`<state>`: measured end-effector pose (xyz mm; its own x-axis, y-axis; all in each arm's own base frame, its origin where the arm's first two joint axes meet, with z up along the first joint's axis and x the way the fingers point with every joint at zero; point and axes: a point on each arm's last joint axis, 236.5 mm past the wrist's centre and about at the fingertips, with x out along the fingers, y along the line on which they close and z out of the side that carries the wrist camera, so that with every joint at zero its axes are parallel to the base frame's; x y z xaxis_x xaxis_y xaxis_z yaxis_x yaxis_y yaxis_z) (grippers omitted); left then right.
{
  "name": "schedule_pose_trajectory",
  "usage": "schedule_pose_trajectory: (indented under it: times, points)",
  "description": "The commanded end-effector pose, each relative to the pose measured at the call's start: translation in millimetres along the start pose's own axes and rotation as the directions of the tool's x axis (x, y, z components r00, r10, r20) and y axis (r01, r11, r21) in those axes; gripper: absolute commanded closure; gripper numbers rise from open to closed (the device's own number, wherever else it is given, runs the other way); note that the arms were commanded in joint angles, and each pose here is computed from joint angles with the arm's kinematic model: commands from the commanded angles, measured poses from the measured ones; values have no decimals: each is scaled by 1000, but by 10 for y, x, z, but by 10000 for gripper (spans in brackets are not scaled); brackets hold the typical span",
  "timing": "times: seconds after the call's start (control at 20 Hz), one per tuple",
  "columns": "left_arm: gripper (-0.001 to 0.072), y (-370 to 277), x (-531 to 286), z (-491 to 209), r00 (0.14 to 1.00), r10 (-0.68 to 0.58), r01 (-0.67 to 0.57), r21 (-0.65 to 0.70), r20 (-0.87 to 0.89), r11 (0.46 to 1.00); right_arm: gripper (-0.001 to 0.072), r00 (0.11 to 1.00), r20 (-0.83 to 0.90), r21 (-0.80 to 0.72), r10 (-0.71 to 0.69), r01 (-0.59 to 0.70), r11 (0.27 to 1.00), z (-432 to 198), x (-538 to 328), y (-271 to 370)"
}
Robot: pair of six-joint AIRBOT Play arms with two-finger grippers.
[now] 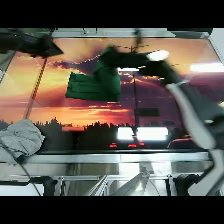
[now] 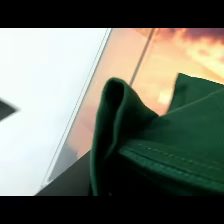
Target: Fold the shirts.
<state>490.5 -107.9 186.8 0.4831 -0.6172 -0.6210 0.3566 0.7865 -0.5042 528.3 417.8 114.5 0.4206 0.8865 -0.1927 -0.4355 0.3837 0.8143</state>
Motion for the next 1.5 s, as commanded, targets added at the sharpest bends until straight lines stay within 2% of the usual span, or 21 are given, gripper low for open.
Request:
schedule_pose_trajectory:
  times: [0.0, 0.15, 0.2, 0.25, 0.3, 0.35, 0.45, 0.55, 0.65, 0.75, 0.9, 0.95, 1.0, 1.05, 1.2, 1.45]
  points:
    - [689, 115, -504, -70, 997, -8, 12, -45, 75, 999, 32, 998, 65, -17, -25, 26, 1000, -828, 1217, -75]
    - [689, 277, -519, -380, 1000, -5, 6, -79, 23, 997, 43, 997, 26, 107, -67, 63, 992, -1309, 1386, -348]
    - [689, 341, -503, -451, 1000, -3, 4, -92, 12, 996, 305, 999, 9, 112, -53, 52, 992, -1263, 1327, -345]
    - [688, 403, -476, -520, 1000, -4, 4, -108, -1, 994, 707, 1000, -21, 118, -6, 8, 993, -1152, 1221, -255]
    - [689, 437, -442, -580, 1000, -7, 5, -117, -13, 993, 670, 999, -30, 116, 34, -30, 993, -969, 1094, -164]
    - [689, 463, -420, -631, 1000, -10, 7, -130, -24, 992, 694, 997, -36, 99, 72, -69, 993, -745, 928, -71]
    - [689, 485, -391, -674, 999, -13, 9, -126, -32, 992, 694, 986, -61, 83, 155, -149, 985, -321, 506, 92]
    - [689, 490, -384, -692, 999, -14, 9, -127, -37, 992, 695, 976, -123, 114, 180, -166, 980, -7, 0, 82]
    - [689, 480, -384, -700, 999, -18, 12, -127, -40, 992, 695, 962, -263, 119, 73, -42, 992, 13, -511, -282]
    - [689, 475, -379, -702, 999, -18, 13, -126, -42, 992, 695, 913, -399, 113, -85, 141, 983, -162, -949, -816]
    - [688, 472, -378, -702, 999, -19, 14, -126, -42, 992, 692, 854, -482, 151, -194, 299, 942, -442, -1215, -1414]
    - [689, 471, -378, -704, 999, -20, 14, -126, -43, 992, 562, 843, -491, 193, -218, 350, 917, -541, -1210, -1595]
    - [689, 471, -378, -704, 999, -20, 14, -126, -43, 992, 135, 843, -490, 216, -223, 365, 906, -605, -1161, -1725]
    - [689, 466, -378, -710, 999, -22, 16, -126, -45, 992, 15, 839, -494, 230, -227, 378, 897, -673, -1116, -1850]
    - [689, 454, -380, -732, 998, -27, 20, -126, -54, 992, 10, 872, -434, 311, -225, 380, 871, -695, -933, -2171]
    - [689, 456, -379, -730, 998, -26, 19, -125, -53, 992, 10, 929, -366, 500, -53, 245, 831, -921, -443, -2073]
